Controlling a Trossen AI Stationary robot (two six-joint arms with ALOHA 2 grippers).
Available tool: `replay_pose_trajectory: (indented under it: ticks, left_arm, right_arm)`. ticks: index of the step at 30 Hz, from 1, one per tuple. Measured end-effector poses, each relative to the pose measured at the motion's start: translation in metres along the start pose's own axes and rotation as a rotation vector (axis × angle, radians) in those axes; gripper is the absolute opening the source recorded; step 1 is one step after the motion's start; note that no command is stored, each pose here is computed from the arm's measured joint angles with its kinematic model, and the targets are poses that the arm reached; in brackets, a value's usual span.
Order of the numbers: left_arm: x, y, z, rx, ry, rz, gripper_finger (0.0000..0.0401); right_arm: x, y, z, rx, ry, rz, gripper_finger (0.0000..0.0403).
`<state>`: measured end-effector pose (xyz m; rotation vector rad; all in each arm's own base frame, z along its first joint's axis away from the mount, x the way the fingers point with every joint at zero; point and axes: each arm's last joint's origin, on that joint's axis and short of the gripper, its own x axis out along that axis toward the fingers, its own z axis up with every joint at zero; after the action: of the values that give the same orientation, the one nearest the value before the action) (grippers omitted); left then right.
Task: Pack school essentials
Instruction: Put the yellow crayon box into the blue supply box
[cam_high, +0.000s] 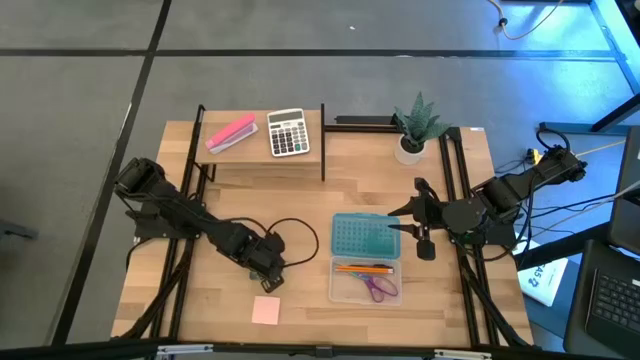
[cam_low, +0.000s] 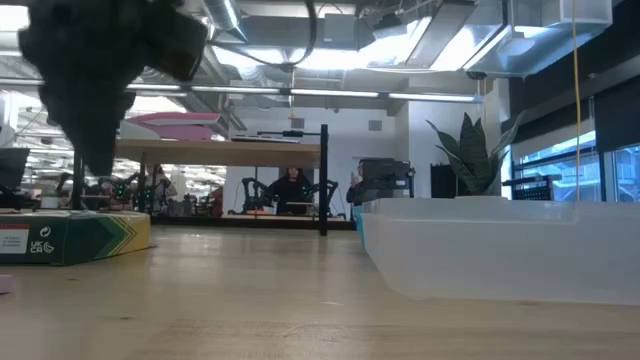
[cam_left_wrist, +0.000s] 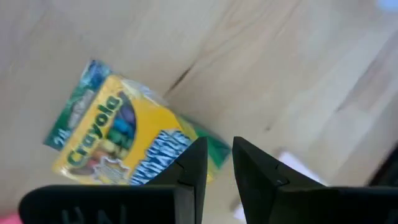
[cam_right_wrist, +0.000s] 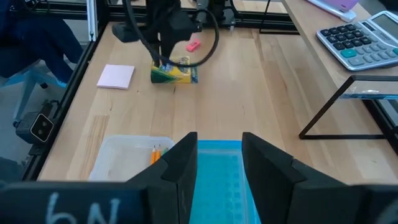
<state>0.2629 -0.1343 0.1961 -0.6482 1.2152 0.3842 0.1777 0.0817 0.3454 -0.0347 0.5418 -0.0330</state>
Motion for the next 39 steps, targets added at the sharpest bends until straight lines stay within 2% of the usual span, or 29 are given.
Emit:
replay_pose_trajectory:
  ticks: [3,9,14,19,24,39]
  left_arm:
    - [-0.009,-0.006,0.0,-0.087,0.004,0.006,0.0069]
    - [-0.021,-0.011,-0.018,-0.282,0.041,0.073,0.0069]
    - [-0.026,-0.019,-0.04,-0.433,0.062,0.075,0.0069]
    - [-0.027,-0.021,-0.05,-0.55,0.047,0.076,0.007]
    - [-0.027,-0.021,-0.051,-0.62,-0.002,0.08,0.0069]
    - [-0.026,-0.017,-0.038,-0.677,-0.008,0.088,0.0069]
  right_arm:
    - [0.0,0.001,-0.002,-0.005,0.032,0.043,0.0129]
    - [0.0,0.005,-0.004,-0.005,0.086,0.235,0.0129]
    - [0.0,0.005,-0.004,-0.057,0.084,0.256,0.0129]
    - [0.0,0.005,-0.004,-0.02,0.089,0.254,0.0129]
    - [0.0,0.005,-0.004,0.001,0.091,0.253,0.0129]
    - [0.0,0.005,-0.004,0.0,0.091,0.253,0.0129]
